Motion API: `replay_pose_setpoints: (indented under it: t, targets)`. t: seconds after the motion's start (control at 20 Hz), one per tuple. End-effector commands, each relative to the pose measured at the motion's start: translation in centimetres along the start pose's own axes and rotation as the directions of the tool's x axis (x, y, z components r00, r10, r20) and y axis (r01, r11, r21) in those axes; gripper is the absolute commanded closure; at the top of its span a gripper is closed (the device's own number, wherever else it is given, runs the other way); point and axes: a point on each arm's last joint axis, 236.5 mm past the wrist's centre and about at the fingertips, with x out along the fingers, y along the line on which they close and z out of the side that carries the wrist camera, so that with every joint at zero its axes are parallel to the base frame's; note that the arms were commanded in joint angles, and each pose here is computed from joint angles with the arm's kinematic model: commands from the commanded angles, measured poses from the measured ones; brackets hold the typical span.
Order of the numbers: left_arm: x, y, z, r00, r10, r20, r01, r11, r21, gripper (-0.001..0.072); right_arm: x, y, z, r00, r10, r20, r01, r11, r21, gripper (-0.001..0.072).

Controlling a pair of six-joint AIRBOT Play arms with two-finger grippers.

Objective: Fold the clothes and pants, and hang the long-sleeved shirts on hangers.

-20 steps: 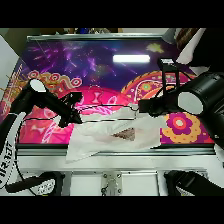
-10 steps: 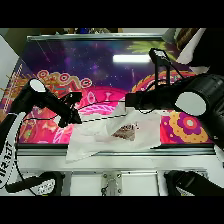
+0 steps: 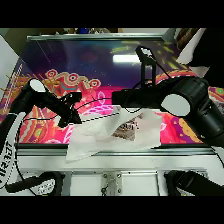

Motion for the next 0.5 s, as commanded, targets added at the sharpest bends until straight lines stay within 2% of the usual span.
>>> replay_pose_setpoints:
  t: [0.0, 0.45]
  targets:
    - [0.0, 0.0, 0.0, 1.0, -0.001, 0.002, 0.001, 1.0, 0.001, 0.0696, 0.7, 2.3, 1.1, 0.996, 0.07, 0.058, -0.069, 0.997, -0.019, 0.0699]
    - [0.0, -0.1, 0.0, 1.0, -0.004, 0.002, 0.004, 1.0, 0.001, 0.0696, 2.2, 4.9, 2.0, 0.982, 0.159, 0.099, -0.159, 0.987, -0.007, 0.0699]
